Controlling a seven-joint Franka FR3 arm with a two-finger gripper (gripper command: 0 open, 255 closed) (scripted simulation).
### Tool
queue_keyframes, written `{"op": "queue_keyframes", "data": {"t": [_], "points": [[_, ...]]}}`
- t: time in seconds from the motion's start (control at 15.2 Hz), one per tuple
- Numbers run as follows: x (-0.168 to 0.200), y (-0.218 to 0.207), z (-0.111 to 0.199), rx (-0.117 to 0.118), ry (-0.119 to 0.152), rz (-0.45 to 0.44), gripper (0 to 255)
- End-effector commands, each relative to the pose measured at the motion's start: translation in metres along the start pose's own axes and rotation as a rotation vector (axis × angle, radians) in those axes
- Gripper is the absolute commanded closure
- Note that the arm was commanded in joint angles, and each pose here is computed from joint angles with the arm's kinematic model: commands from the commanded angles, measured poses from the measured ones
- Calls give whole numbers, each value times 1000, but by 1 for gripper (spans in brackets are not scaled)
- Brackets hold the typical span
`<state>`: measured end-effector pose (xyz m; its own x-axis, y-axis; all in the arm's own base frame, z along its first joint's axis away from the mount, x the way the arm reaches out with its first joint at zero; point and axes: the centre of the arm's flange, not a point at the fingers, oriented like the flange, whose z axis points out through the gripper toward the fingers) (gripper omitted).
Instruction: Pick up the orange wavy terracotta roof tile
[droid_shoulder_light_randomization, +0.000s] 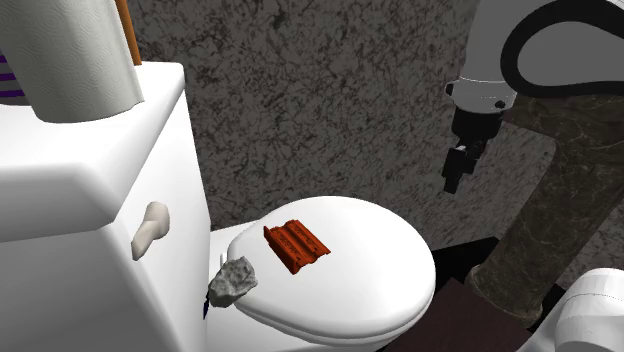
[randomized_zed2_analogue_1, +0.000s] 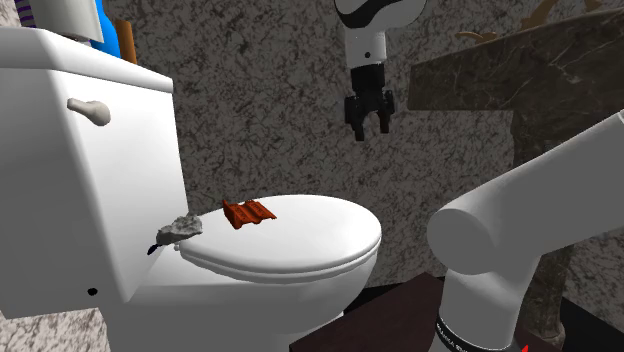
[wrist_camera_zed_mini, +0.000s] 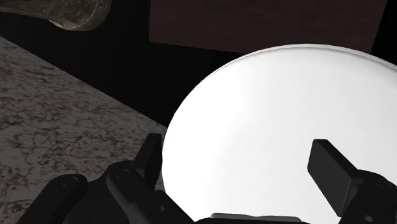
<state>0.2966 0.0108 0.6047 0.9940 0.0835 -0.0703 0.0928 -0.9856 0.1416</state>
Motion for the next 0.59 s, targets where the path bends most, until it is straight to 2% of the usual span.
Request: {"op": "queue_keyframes", "data": {"t": [0.0, 0.53], "points": [[0, 0, 0, 0, 0, 0, 0], [66, -74, 27, 31, -11, 31, 0]]}}
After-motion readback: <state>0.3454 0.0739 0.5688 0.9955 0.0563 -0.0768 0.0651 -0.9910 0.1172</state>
